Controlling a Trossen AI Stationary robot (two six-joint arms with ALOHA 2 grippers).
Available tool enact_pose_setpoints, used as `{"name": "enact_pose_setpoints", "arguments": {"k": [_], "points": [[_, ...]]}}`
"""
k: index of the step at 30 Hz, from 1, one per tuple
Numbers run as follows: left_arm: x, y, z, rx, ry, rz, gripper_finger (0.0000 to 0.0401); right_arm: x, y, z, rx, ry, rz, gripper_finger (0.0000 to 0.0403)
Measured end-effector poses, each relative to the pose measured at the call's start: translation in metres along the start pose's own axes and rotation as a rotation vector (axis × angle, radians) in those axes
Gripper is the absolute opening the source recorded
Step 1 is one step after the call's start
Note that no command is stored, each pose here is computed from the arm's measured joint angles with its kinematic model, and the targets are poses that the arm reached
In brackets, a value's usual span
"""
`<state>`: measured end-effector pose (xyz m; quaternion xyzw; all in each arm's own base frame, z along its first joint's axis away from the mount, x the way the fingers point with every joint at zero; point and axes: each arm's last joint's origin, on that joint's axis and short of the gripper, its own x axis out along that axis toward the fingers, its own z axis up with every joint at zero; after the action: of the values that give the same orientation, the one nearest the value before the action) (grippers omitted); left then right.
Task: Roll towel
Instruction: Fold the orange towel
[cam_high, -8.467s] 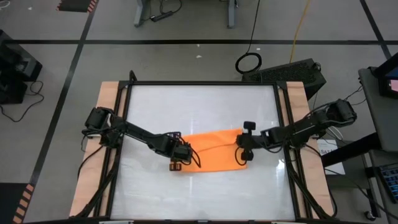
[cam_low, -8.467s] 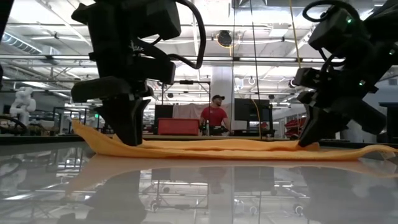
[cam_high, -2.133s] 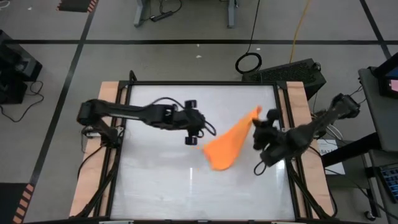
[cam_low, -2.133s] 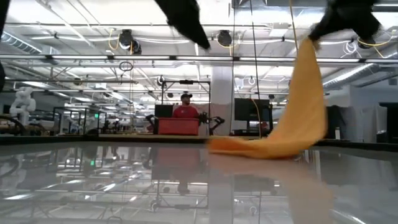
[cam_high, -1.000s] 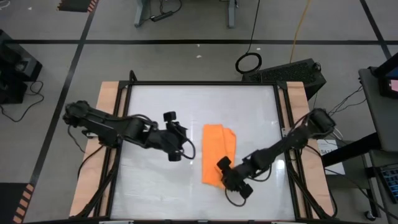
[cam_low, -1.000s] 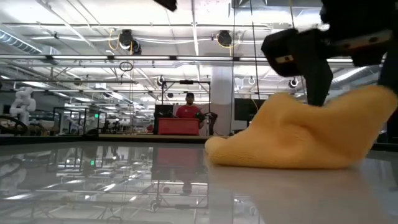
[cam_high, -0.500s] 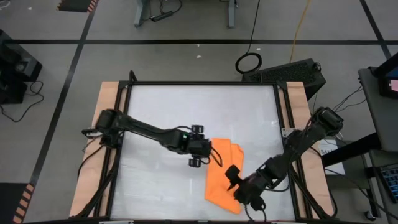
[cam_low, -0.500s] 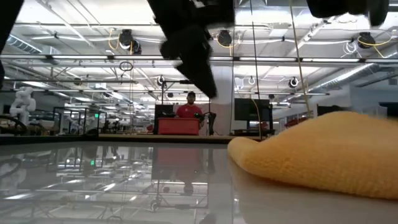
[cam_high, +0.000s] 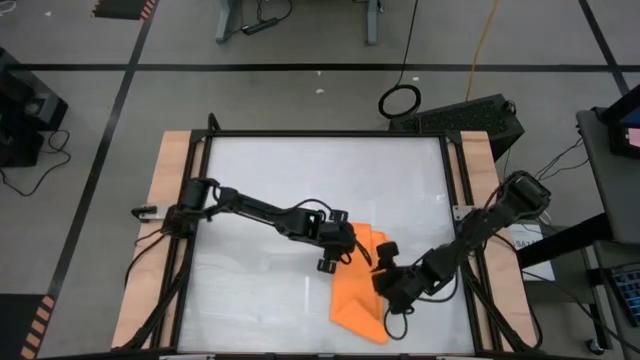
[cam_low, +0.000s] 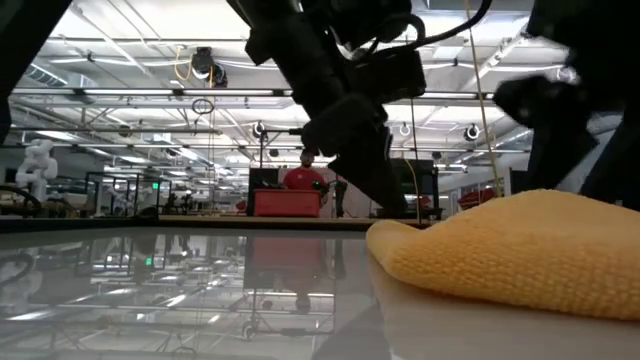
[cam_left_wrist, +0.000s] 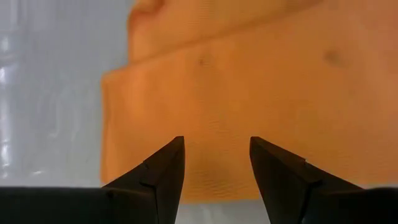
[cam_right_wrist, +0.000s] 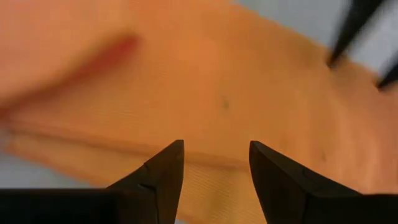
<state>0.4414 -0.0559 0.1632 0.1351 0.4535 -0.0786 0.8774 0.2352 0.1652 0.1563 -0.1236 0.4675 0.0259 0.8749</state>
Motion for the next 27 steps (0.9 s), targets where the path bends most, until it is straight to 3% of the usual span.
{"name": "enact_pose_setpoints", "arguments": {"k": [8,16,22,25,27], "points": [[0.018,0.019,-0.017,-0.024,0.074,0.013,0.0187,0.028,-0.029,-0.035,0.162,0.009,-0.112,0.0149],[0.015,0.069,-0.031,-0.078,0.162,0.304,0.0187,0.043,-0.077,-0.043,0.247,0.036,-0.392,0.0130],[0.006,0.117,-0.048,-0.192,0.216,0.517,0.0187,0.047,-0.121,-0.044,0.334,0.055,-0.624,0.0123],[-0.007,0.127,-0.049,-0.269,0.205,0.535,0.0187,0.041,-0.128,-0.041,0.371,0.034,-0.615,0.0123],[-0.010,0.125,-0.046,-0.287,0.178,0.479,0.0187,0.034,-0.126,-0.037,0.380,0.009,-0.572,0.0122]]}}
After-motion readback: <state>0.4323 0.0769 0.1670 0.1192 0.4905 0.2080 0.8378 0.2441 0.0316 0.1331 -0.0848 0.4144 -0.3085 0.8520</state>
